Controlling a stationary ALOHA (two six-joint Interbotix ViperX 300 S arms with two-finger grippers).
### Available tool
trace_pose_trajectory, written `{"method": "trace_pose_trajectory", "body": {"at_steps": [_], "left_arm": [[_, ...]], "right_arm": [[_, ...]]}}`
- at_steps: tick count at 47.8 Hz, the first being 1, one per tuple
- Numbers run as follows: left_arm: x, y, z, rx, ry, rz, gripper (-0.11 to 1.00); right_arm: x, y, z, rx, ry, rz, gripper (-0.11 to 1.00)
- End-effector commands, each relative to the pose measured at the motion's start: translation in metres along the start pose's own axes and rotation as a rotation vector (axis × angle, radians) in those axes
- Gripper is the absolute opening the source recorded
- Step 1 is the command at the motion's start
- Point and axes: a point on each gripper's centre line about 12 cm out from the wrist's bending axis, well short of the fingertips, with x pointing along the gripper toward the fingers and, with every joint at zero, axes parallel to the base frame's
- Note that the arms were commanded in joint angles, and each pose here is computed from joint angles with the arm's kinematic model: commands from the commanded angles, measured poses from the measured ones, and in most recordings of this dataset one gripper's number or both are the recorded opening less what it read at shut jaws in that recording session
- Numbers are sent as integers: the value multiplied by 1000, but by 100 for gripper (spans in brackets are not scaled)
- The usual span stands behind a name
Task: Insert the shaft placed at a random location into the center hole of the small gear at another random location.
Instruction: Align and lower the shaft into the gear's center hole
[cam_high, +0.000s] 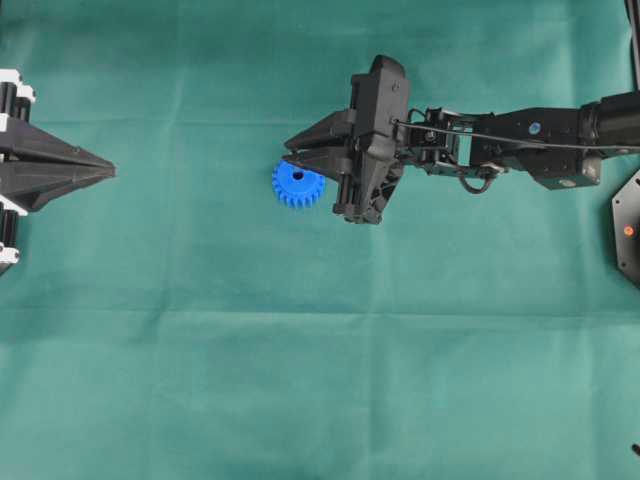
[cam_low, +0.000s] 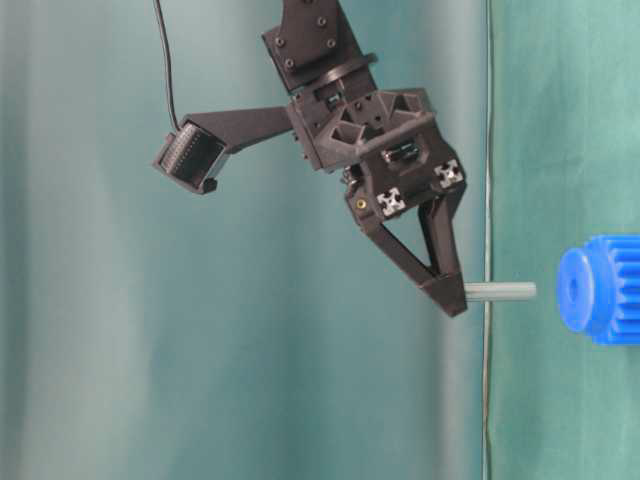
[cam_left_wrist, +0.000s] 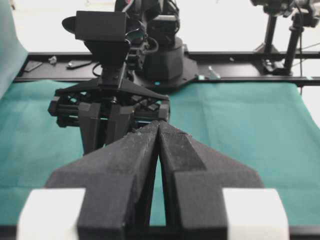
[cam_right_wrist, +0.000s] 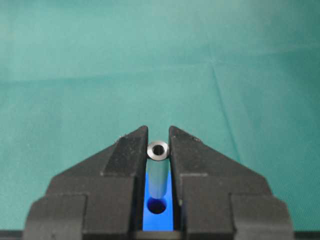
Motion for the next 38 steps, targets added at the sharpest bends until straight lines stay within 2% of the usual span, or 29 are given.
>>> {"method": "trace_pose_trajectory", "body": {"at_steps": [1, 23, 38], "left_arm": [[2, 0, 11, 3, -34, 1, 0], [2, 1, 12, 3, -35, 3, 0], [2, 1, 11, 3, -34, 3, 0]], "right_arm": [[-1, 2, 10, 6, -40, 4, 13], [12, 2, -12, 13, -15, 1, 13], [11, 2, -16, 13, -12, 2, 13]]}}
